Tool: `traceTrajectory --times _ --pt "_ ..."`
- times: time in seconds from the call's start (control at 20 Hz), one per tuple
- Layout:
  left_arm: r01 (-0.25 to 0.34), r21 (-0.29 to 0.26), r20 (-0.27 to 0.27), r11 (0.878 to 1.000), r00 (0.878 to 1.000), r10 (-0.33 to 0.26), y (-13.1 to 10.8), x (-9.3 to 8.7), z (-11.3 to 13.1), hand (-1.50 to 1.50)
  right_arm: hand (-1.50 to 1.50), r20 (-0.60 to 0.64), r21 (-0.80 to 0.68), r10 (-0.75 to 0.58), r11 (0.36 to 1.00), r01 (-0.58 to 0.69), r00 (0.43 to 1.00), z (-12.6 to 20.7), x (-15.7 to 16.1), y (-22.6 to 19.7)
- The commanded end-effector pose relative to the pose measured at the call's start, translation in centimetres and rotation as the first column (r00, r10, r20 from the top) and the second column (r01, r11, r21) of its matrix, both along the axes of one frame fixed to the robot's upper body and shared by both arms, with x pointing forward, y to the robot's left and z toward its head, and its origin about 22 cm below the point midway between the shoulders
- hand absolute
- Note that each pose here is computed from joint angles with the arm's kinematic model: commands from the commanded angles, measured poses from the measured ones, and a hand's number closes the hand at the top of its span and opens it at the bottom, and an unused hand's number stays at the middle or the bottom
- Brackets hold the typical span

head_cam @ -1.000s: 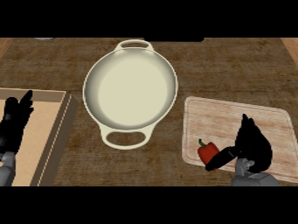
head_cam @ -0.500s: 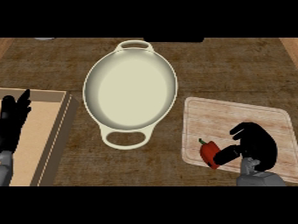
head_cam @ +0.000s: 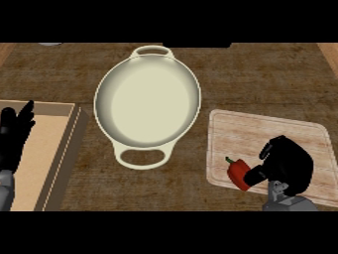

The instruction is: Pick the bell pepper from the cutting board and place it in the pot

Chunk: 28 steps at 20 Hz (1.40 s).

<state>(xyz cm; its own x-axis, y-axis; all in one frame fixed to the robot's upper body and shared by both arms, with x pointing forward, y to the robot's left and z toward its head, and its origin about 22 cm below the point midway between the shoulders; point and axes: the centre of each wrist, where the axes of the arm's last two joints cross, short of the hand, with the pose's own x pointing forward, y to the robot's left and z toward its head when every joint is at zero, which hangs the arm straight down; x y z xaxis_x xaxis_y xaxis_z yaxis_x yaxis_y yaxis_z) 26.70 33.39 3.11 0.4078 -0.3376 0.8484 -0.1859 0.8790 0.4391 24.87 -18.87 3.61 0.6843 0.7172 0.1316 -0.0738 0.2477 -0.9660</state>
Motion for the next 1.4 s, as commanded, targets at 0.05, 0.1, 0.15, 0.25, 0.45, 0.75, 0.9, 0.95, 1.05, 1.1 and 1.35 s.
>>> traceTrajectory --times 0.05,0.1,0.15,0.25,0.45,0.75,0.9,0.95,1.05,1.1,1.35 --pt "-0.001 0.006 0.008 1.000 1.000 0.001 -2.4 -0.6 -0.1 0.00 1.50 0.021 -0.156 0.066 0.986 -0.062 0.998 2.2 1.1 -1.7" --pt "0.000 -0.003 -0.007 1.000 1.000 0.000 0.8 -0.2 -1.2 0.00 1.50 -0.005 -0.141 0.210 0.968 -0.208 0.978 1.0 1.5 -2.1" --pt "0.011 0.012 0.004 1.000 1.000 -0.012 -0.6 0.4 0.2 0.00 1.50 0.033 -0.117 0.315 0.944 -0.309 0.949 3.0 3.0 -3.8" --pt "0.015 -0.013 0.005 1.000 1.000 -0.014 -0.9 -0.2 -0.5 0.00 1.50 0.011 -0.114 0.522 0.848 -0.518 0.853 3.7 2.5 -4.4" --pt "0.000 -0.006 -0.018 1.000 1.000 -0.001 -0.7 0.4 -1.1 0.00 1.50 0.111 -0.161 0.699 0.715 -0.681 0.707 6.6 4.2 -7.0" --pt "-0.003 0.016 0.004 1.000 1.000 0.002 -0.3 -0.3 -0.4 0.00 1.50 0.457 -0.256 0.732 0.653 -0.713 0.506 12.9 4.3 -9.3" --pt "0.015 -0.004 -0.005 1.000 1.000 -0.015 -0.9 -0.6 -0.7 0.00 1.50 0.641 -0.199 0.665 0.625 -0.755 0.382 14.8 4.7 -7.7" --pt "-0.004 0.013 -0.004 1.000 1.000 0.004 0.1 0.1 -1.3 0.00 1.50 0.671 -0.230 0.667 0.603 -0.763 0.325 15.9 4.7 -7.0" --pt "0.003 0.009 -0.010 1.000 1.000 -0.003 -0.6 -0.7 -1.7 0.00 1.50 0.683 -0.254 0.671 0.588 -0.768 0.289 18.7 3.8 -6.5" --pt "-0.005 0.029 -0.005 1.000 1.000 0.005 0.3 -0.4 0.3 0.00 1.50 0.684 -0.270 0.684 0.562 -0.782 0.255 19.1 2.4 -5.9" --pt "-0.003 0.018 -0.001 1.000 1.000 0.003 -0.9 -0.3 0.0 0.00 1.50 0.673 -0.271 0.696 0.548 -0.791 0.251 24.1 2.2 -4.6"
